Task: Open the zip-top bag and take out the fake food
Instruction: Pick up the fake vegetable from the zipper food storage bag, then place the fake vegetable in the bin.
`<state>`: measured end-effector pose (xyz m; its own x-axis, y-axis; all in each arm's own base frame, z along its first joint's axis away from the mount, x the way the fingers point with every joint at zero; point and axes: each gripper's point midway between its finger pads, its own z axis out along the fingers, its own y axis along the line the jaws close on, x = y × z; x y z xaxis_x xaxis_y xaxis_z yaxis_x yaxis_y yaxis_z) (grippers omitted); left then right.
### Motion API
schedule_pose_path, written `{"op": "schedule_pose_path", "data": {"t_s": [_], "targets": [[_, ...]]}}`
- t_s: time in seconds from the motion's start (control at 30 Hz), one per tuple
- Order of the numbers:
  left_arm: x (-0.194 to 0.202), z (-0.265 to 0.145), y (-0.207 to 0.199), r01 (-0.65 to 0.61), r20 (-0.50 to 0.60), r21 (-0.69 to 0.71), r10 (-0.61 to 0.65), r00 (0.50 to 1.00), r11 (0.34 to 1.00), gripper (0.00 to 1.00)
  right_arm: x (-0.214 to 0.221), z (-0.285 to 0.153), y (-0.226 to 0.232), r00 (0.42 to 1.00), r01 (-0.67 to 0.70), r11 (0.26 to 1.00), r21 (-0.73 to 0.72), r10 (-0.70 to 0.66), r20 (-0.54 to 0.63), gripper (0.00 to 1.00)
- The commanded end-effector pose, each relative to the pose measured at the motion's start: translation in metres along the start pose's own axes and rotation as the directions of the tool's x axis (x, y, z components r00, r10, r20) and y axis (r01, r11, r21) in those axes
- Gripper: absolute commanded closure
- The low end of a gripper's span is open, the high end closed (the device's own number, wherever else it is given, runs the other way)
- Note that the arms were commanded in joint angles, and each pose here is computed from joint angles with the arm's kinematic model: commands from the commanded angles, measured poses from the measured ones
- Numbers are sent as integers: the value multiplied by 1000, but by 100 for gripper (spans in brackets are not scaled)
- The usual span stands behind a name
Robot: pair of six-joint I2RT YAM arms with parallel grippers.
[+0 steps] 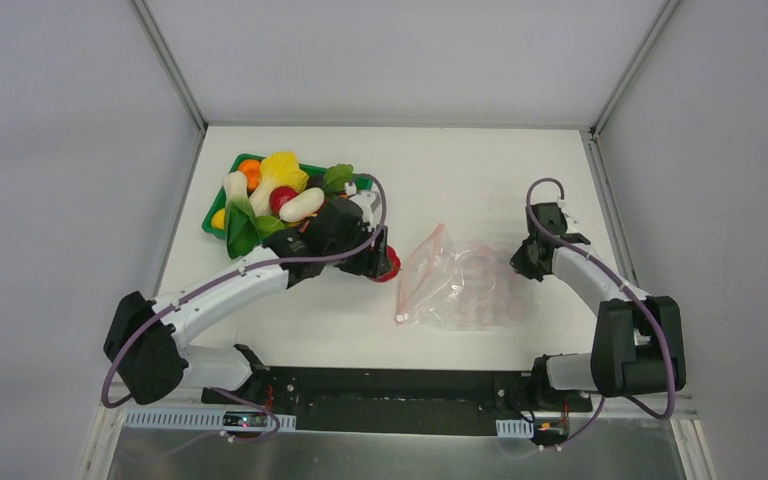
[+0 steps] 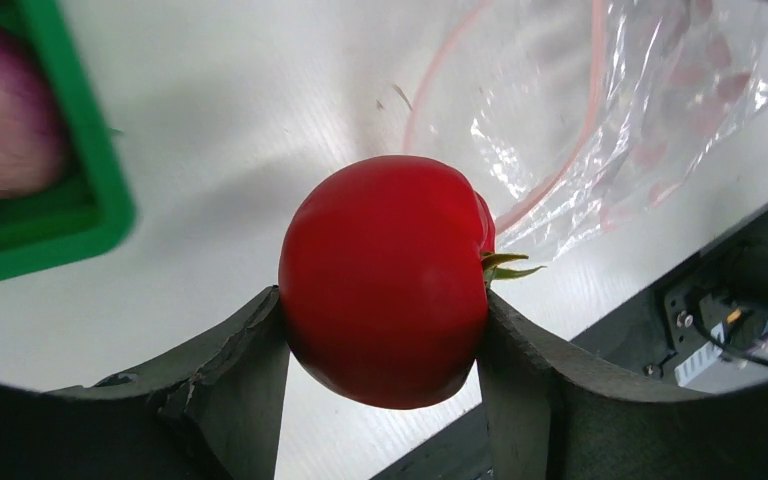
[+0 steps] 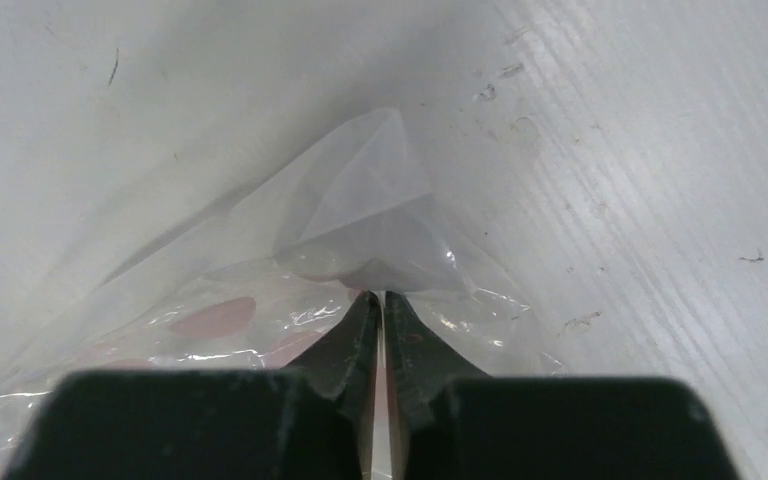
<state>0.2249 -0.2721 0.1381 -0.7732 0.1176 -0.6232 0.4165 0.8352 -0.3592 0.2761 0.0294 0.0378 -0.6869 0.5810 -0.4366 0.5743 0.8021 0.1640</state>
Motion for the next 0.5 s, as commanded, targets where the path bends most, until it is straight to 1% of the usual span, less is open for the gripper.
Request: {"op": "schedule_pose_path", "data": {"t_s": [0.0, 0.1, 0.13, 0.33, 0.4, 0.47], "targets": [[-42, -42, 34, 20, 69, -126, -12, 998, 992, 46, -27, -13, -6, 997, -23, 999, 38, 20, 78, 88], [-61, -62, 62, 43, 104, -228, -20, 994, 973, 46, -38, -23, -8, 992, -41, 998, 42, 36, 118, 81], [-67, -69, 71, 55, 118, -255, -25, 993, 965, 46, -42, -27, -8, 991, -46, 998, 39, 40, 131, 77], [-100, -107, 111, 101, 186, -383, -30, 982, 918, 46, -71, -66, -5, 966, -72, 997, -12, 73, 246, 41], [-106, -117, 127, 131, 206, -423, -45, 977, 897, 45, -81, -84, -5, 953, -78, 996, -35, 85, 290, 31], [-111, -127, 140, 166, 228, -451, -66, 971, 877, 45, -90, -102, -6, 937, -85, 995, -57, 99, 335, 25]]}}
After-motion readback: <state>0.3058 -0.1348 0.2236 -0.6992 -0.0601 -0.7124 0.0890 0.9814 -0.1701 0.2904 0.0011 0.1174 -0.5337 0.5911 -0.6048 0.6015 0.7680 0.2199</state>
